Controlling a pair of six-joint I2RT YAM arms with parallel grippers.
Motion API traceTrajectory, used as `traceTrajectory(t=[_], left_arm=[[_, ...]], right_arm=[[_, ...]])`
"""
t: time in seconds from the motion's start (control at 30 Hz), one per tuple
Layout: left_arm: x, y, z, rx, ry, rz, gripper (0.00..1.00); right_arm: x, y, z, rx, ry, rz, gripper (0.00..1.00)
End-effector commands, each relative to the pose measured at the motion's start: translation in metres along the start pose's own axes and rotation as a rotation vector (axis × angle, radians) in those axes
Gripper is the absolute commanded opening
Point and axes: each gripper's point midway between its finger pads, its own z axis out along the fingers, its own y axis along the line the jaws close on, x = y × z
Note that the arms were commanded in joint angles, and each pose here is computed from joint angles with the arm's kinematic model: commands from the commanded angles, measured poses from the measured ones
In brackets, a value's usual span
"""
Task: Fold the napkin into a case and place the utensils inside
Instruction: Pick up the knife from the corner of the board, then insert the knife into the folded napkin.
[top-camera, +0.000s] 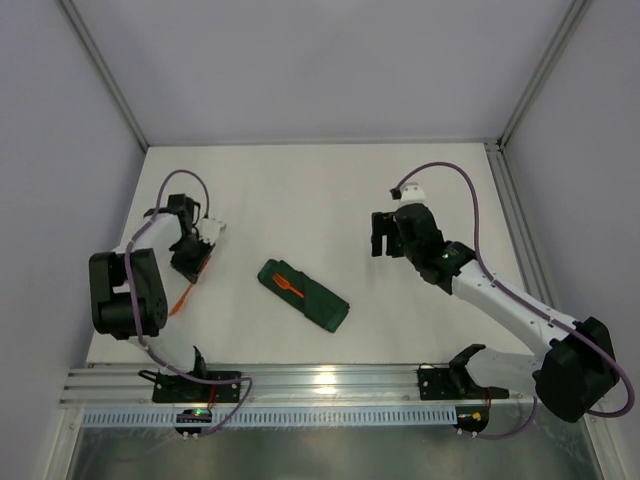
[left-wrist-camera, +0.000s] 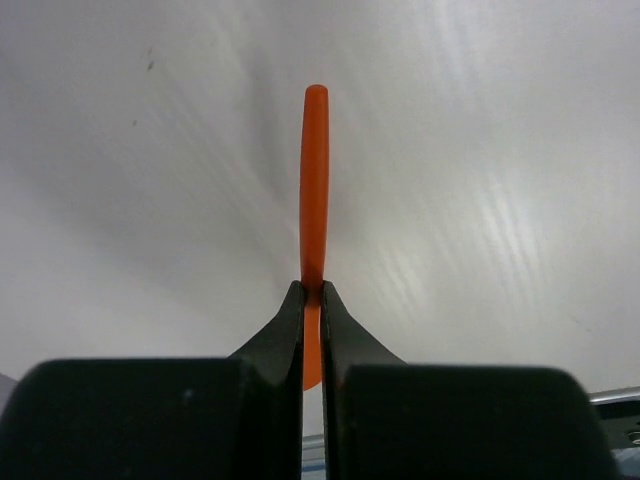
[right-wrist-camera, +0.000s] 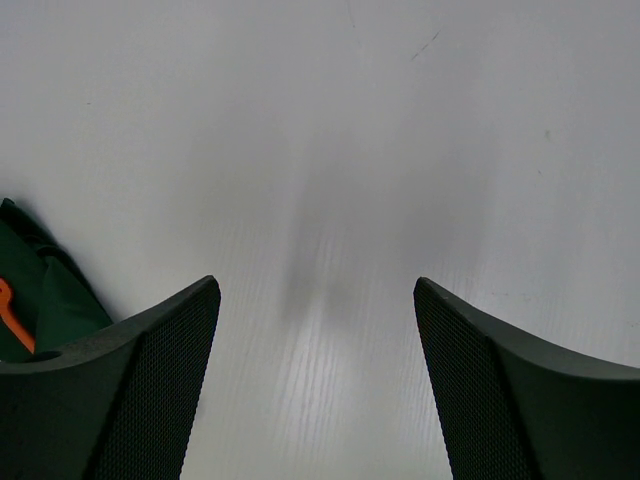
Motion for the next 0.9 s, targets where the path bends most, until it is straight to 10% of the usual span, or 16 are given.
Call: traceTrajectory(t=[0.0,0.2,0.43,0.87], left_arm=[[-0.042,-0.027,-0.046,-0.066,-0.162,0.275,0.0],[-0.083,-0.096,-0.102,-0.204,-0.213,0.782,0.0],[-0.102,-0.125,-0.076,-0.353,0.031,1.379,0.0],[-0.12,-0.173,-0.041,-0.389,0.079,1.596,0.0]], right_arm=[[-0.026,0.007,-0.011,-0.057,-0.109,-0.022,0.82],[-0.004,0.044,-0.011,-0.272,-0.052,-0.008,0.81],[0.035,0.049,-0.011,-0.324,0.045,0.056,0.8],[0.043,0.047,-0.015,-0.316,0.057,0.106,0.8]])
